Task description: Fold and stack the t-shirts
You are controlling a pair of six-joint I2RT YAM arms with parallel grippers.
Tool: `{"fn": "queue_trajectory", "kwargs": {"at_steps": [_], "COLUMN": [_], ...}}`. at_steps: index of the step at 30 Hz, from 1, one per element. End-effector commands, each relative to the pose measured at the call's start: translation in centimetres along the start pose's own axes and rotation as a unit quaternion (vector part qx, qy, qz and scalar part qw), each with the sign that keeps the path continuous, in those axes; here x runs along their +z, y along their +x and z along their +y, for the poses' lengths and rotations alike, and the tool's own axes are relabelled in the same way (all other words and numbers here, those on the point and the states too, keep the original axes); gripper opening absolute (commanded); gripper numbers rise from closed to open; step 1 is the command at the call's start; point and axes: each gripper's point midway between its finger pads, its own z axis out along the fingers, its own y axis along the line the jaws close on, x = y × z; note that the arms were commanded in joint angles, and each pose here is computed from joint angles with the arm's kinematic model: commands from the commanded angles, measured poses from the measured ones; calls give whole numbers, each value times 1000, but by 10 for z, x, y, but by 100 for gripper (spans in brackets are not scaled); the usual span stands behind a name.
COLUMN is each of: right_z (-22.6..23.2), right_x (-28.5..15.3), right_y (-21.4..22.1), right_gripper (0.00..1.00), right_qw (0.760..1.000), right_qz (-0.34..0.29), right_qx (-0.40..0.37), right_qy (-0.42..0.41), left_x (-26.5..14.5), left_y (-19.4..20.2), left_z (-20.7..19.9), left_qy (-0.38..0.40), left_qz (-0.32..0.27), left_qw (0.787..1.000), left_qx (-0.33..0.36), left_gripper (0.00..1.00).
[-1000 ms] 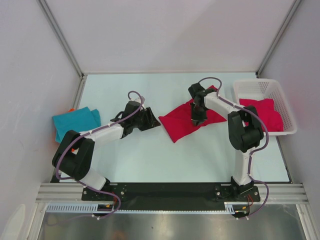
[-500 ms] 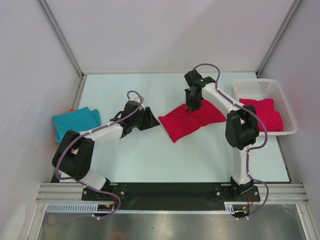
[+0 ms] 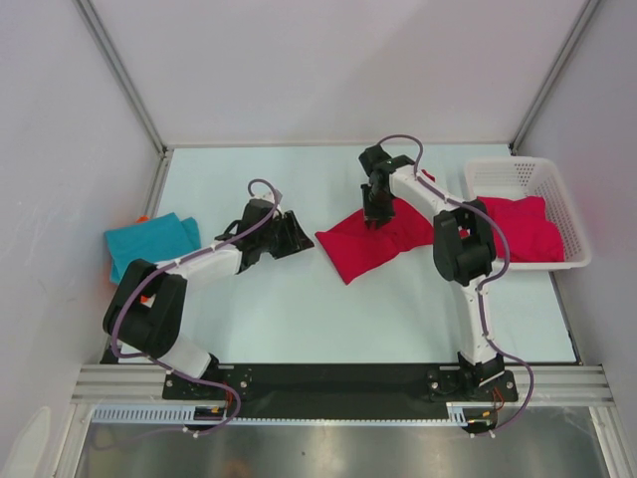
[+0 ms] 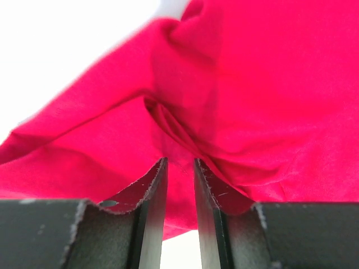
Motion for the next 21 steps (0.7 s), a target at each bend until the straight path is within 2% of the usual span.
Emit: {"fn": "queue_trajectory", "kwargs": {"at_steps": [1, 12, 21], "right_z": [10, 25, 20], "right_x": [-12, 2, 17], "right_y": [-22, -28, -23], "right_gripper": [31, 31, 30], "right_qw": [999, 999, 999], "right_qz": [-27, -13, 1], "right_qx": [-9, -5, -9], "right_qy": [-15, -44, -38], "left_x": [-11, -12, -13], "left_y": [-14, -15, -17], "left_z": [-9, -2, 3], "left_qy": [21, 16, 13], "left_qz": [-22, -23, -25], "left_qw": [999, 1000, 1000], "left_qx": [16, 12, 9], "left_gripper": [54, 55, 55]}}
